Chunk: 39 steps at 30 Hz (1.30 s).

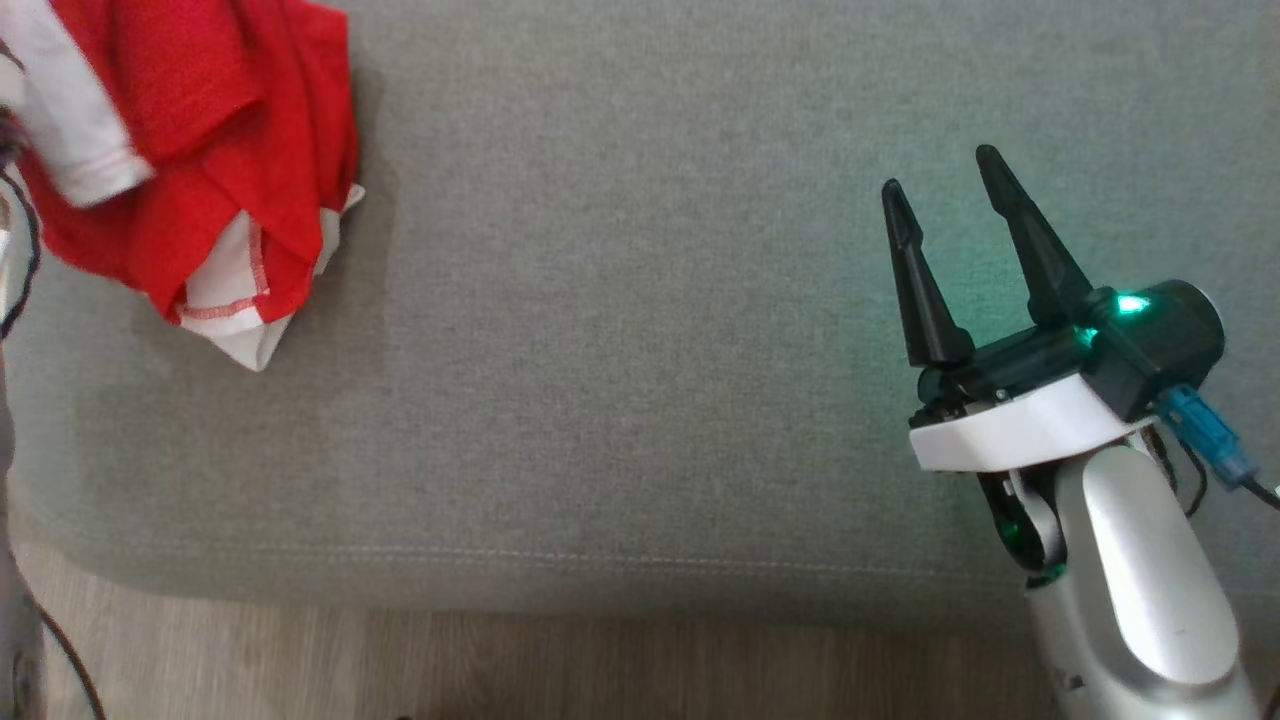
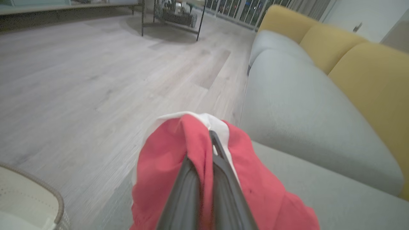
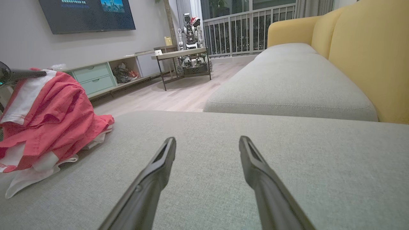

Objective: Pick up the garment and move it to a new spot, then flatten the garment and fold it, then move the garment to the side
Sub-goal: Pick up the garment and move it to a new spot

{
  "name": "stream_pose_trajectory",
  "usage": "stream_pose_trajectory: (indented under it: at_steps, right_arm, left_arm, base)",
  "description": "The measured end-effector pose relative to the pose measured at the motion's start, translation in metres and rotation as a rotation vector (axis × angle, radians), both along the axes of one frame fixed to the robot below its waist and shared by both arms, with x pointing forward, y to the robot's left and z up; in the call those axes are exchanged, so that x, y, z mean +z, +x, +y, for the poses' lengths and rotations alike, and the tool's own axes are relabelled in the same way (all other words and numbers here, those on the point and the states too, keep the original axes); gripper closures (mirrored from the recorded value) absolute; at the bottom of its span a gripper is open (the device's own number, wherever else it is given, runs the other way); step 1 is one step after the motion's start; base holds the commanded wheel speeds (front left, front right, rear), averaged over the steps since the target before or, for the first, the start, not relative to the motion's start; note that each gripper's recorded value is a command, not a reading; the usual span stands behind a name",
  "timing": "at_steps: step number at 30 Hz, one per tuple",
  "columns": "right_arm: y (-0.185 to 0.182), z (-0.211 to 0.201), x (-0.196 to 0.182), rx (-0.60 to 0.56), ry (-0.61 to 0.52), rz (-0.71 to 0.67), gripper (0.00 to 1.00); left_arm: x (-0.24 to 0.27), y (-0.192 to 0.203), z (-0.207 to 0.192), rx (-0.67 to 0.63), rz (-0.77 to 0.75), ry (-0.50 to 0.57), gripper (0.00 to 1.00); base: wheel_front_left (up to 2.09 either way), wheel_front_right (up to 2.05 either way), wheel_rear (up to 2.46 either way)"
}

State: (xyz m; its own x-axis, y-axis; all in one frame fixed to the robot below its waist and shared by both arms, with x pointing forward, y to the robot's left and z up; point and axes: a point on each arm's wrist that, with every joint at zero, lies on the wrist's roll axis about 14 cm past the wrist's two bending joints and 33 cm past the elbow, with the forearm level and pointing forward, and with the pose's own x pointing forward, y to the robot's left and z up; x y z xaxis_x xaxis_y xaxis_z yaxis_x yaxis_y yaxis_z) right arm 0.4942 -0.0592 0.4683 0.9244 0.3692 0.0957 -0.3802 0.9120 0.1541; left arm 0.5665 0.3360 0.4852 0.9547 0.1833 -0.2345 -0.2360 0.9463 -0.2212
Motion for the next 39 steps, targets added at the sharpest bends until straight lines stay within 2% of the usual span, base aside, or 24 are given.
stream_pose_trajectory:
  at_steps: [8,13,16,23,30,35,39]
  right_arm:
    - [-0.007,-0.002,0.034,-0.006,0.036,-0.059,0.0]
    - [-0.013,-0.016,0.059,-0.045,0.049,-0.106,0.0]
    - [-0.017,-0.031,0.07,-0.082,0.052,-0.129,0.0]
    - [-0.029,-0.072,0.091,-0.187,0.047,-0.174,0.0]
    - [-0.046,-0.118,0.106,-0.307,0.031,-0.211,0.0]
    - [-0.054,-0.155,0.12,-0.404,0.016,-0.249,0.0]
    - [-0.063,-0.179,0.124,-0.471,0.0,-0.256,0.0]
  left_arm:
    - [0.103,-0.001,-0.004,0.009,-0.369,0.025,1.0]
    - [0.166,-0.004,-0.042,-0.099,-0.548,0.02,1.0]
    - [0.194,-0.005,-0.065,-0.151,-0.63,-0.035,1.0]
    - [0.234,-0.001,-0.159,-0.321,-0.718,-0.213,1.0]
    - [0.25,-0.004,-0.262,-0.496,-0.761,-0.324,1.0]
    - [0.242,-0.004,-0.327,-0.55,-0.764,-0.432,1.0]
    - [0.222,0.0,-0.363,-0.56,-0.743,-0.487,1.0]
  base:
    - [0.0,0.0,0.0]
    - [0.0,0.0,0.0]
    - [0.0,0.0,0.0]
    - [0.0,0.0,0.0]
    - [0.0,0.0,0.0]
    - [0.0,0.0,0.0]
    - [0.0,0.0,0.0]
